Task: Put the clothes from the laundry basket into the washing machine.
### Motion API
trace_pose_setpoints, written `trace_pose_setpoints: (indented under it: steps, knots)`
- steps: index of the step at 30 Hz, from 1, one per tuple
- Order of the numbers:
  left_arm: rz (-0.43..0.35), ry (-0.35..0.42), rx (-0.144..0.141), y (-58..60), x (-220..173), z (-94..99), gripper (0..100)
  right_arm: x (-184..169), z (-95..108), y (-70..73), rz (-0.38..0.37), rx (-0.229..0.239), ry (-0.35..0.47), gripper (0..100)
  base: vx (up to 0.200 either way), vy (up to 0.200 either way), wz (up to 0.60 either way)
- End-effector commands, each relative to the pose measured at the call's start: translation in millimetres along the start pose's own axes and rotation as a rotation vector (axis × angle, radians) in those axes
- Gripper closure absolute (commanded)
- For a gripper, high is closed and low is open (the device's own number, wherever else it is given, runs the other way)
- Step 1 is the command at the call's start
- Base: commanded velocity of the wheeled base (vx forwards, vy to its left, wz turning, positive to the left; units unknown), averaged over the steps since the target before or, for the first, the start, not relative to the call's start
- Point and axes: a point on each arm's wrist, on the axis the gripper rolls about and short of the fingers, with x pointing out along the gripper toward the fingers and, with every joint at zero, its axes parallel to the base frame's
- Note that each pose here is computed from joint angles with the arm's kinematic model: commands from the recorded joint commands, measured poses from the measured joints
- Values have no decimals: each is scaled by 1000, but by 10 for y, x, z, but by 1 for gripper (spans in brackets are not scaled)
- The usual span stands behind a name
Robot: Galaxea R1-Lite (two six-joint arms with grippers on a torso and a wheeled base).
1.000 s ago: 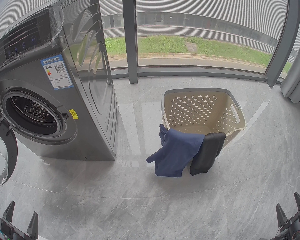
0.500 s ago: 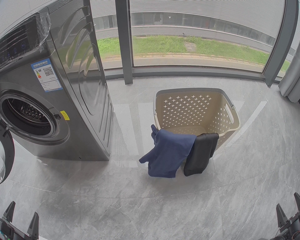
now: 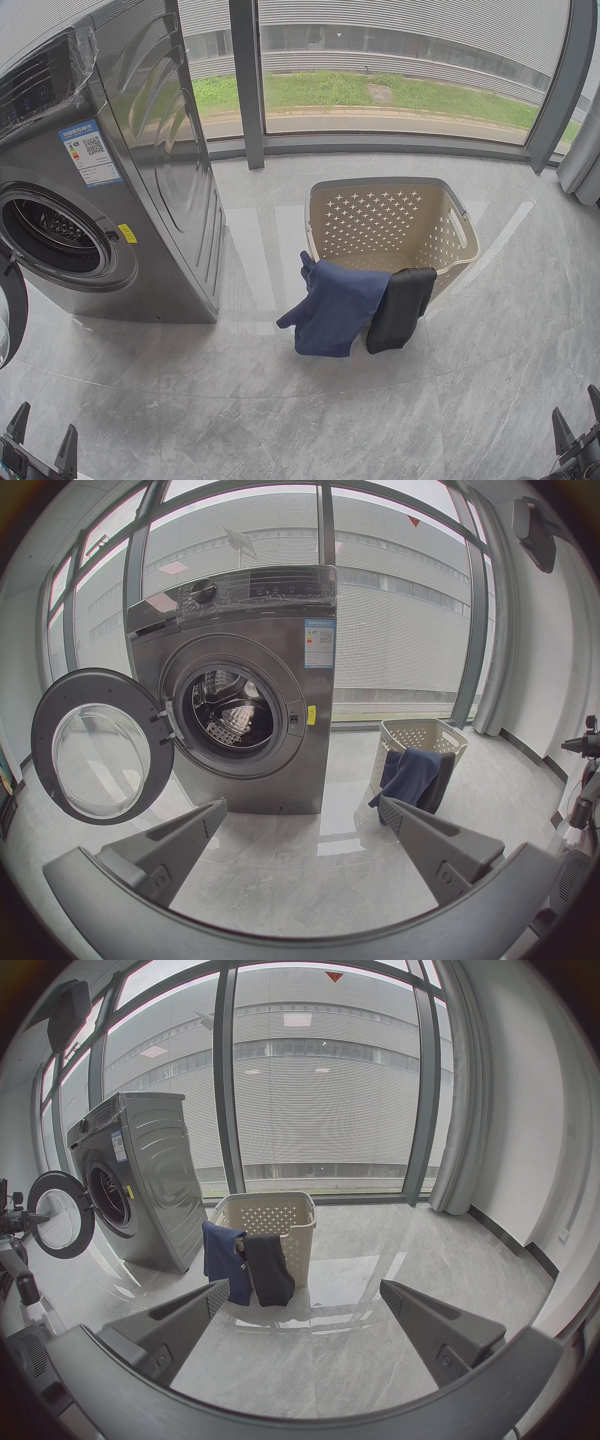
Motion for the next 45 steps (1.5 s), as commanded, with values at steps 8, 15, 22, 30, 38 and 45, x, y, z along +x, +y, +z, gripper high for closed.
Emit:
trace_pose_setpoints:
  steps: [8, 15, 22, 30, 38, 45]
  knots:
    - [2, 9, -2, 0, 6, -51, 0, -5, -28, 0, 0, 0, -5, 0, 0, -125, 0]
    - [2, 9, -2, 0, 6, -51, 0, -5, -28, 0, 0, 0, -5, 0, 0, 0, 0]
    - [-1, 9, -8, 0, 6, -51, 0, -5, -28, 0, -1, -2, -5, 0, 0, 0, 0]
    - [0, 9, -5, 0, 6, -51, 0, -2, -34, 0, -1, -3, -5, 0, 0, 0, 0]
    - [-1, 9, -10, 0, 6, -51, 0, -1, -31, 1, 2, 1, -14, 0, 0, 0, 0]
    - [-1, 9, -6, 0, 6, -51, 0, -1, -31, 1, 2, 6, -14, 0, 0, -114, 0]
